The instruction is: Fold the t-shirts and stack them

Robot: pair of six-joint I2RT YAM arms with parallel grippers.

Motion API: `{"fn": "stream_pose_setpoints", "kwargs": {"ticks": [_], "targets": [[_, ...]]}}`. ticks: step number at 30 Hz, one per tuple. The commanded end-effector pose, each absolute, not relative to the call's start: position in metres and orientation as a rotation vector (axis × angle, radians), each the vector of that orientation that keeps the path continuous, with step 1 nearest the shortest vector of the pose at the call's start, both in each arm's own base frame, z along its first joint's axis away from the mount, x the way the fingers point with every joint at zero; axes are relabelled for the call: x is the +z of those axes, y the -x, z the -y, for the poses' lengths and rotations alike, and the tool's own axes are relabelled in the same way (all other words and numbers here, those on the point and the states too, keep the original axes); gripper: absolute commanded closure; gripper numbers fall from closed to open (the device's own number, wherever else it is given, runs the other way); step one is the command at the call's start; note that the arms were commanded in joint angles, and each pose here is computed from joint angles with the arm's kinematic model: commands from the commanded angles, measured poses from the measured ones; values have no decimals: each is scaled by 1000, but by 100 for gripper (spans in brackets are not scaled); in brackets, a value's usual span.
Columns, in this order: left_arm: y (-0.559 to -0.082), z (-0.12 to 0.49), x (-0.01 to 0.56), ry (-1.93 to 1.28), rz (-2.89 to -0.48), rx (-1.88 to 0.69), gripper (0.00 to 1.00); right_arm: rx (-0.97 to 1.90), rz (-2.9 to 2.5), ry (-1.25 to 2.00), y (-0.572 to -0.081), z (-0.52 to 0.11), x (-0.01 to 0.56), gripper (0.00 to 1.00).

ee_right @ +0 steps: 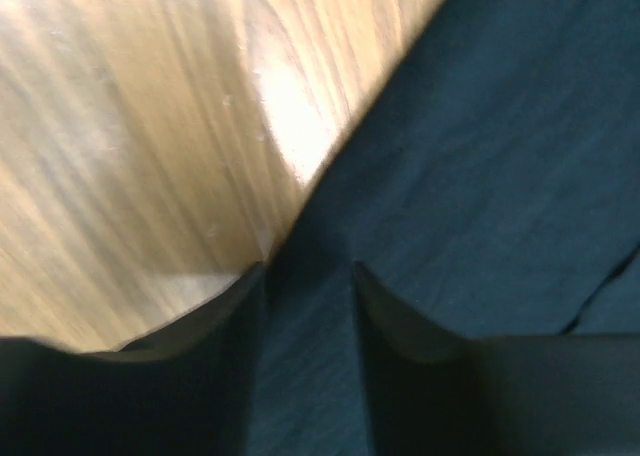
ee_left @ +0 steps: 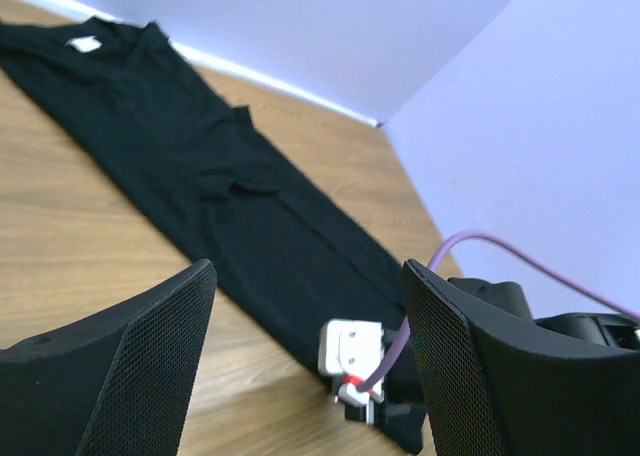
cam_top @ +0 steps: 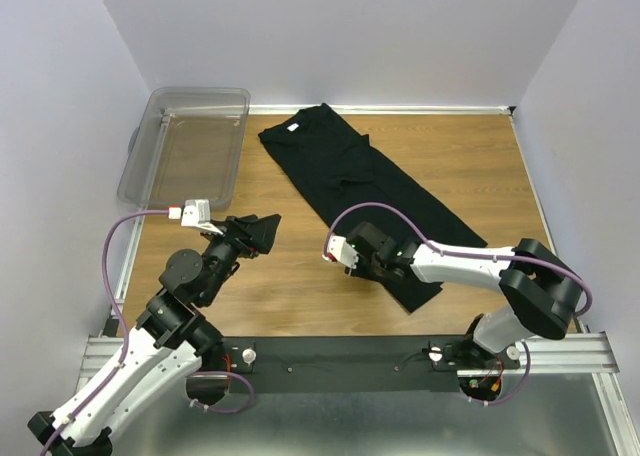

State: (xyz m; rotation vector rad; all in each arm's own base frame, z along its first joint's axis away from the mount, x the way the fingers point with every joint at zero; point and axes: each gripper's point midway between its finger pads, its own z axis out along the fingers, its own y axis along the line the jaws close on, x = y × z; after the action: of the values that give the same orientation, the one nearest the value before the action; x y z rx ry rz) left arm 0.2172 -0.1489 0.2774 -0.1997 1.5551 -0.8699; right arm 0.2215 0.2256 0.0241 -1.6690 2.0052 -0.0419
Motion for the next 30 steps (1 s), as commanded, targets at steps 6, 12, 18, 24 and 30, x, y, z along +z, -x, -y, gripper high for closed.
{"fn": "stream_pose_setpoints", "kwargs": {"ticks": [6,12,18,24,30], "targets": [[-220,157,268,155,-1601,-858,18,119,-2106,1755,-187,-234,1,92],[-216,158,281,87,-1535,-863,11,608,-2008,1834,-150,-311,29,99],[-206,150,288,98,-1510,-877,8,897,-1928,1804,-148,-384,71,38],[-204,150,275,109,-1551,-883,2,868,-1985,1282,-295,-344,155,25],[-208,175,256,78,-1573,-982,2,725,-2279,511,-469,-193,108,3]]}}
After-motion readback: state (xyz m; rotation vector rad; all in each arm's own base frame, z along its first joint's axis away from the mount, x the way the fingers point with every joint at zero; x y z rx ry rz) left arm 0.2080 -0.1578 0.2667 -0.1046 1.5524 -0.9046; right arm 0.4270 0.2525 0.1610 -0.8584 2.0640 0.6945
